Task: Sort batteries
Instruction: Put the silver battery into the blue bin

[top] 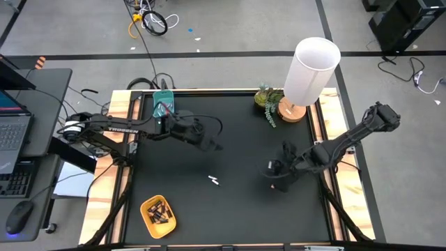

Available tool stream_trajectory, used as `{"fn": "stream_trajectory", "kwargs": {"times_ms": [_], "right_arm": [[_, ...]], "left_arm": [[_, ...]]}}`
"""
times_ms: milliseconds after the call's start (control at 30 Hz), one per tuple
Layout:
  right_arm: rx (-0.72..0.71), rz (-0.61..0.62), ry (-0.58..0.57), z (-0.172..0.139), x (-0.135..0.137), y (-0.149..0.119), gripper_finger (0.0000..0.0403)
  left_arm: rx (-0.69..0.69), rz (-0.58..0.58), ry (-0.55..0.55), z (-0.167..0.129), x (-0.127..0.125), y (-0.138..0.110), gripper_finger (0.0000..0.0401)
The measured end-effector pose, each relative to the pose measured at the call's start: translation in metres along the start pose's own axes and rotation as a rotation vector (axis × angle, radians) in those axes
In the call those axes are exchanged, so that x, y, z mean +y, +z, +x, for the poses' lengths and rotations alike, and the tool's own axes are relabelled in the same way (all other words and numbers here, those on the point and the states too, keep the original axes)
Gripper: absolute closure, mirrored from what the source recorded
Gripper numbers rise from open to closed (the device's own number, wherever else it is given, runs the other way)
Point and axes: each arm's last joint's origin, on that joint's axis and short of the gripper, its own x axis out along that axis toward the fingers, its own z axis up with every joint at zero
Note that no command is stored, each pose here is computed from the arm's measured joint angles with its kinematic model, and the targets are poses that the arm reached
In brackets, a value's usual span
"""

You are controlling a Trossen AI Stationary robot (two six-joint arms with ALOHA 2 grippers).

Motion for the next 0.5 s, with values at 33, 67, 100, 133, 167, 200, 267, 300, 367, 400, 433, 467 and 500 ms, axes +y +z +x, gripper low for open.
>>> {"fn": "stream_trajectory", "kwargs": {"times_ms": [33, 67, 100, 133, 167, 200, 267, 300, 367, 400, 433, 467, 500], "right_arm": [[-0.031, -0.006, 0.009, 0.0, 0.0, 0.007, 0.0241], [-0.07, -0.009, 0.025, 0.001, 0.0, 0.015, 0.0241], [-0.115, -0.011, 0.043, 0.0, 0.0, 0.023, 0.0241], [-0.157, -0.013, 0.057, 0.0, -0.001, 0.031, 0.0241], [-0.196, -0.017, 0.066, 0.0, -0.001, 0.038, 0.0241], [-0.235, -0.025, 0.074, -0.001, -0.002, 0.045, 0.0241], [-0.321, -0.033, 0.082, -0.004, -0.004, 0.06, 0.0241], [-0.363, -0.042, 0.075, -0.005, -0.005, 0.066, 0.0241], [-0.434, -0.062, 0.07, -0.009, -0.008, 0.079, 0.0241], [-0.463, -0.073, 0.064, -0.01, -0.01, 0.084, 0.0241], [-0.486, -0.081, 0.055, -0.011, -0.011, 0.09, 0.0241], [-0.508, -0.088, 0.048, -0.012, -0.013, 0.096, 0.0241], [-0.524, -0.096, 0.039, -0.014, -0.015, 0.1, 0.0241]], "left_arm": [[-0.008, -0.004, -0.028, 0.0, -0.003, 0.001, 0.024], [-0.013, -0.011, -0.059, 0.0, -0.005, 0.002, 0.024], [-0.021, -0.016, -0.088, 0.0, -0.008, 0.004, 0.024], [-0.03, -0.023, -0.115, -0.001, -0.011, 0.005, 0.024], [-0.04, -0.035, -0.136, -0.001, -0.013, 0.006, 0.024], [-0.053, -0.05, -0.154, -0.001, -0.015, 0.007, 0.024], [-0.096, -0.068, -0.178, -0.002, -0.018, 0.01, 0.024], [-0.116, -0.079, -0.19, -0.002, -0.019, 0.011, 0.0239], [-0.145, -0.088, -0.209, -0.003, -0.021, 0.012, 0.0235], [-0.157, -0.097, -0.212, -0.003, -0.022, 0.013, 0.0233], [-0.161, -0.101, -0.214, -0.003, -0.022, 0.013, 0.023], [-0.165, -0.104, -0.216, -0.004, -0.022, 0.014, 0.0227], [-0.168, -0.108, -0.216, -0.004, -0.023, 0.014, 0.0224]]}}
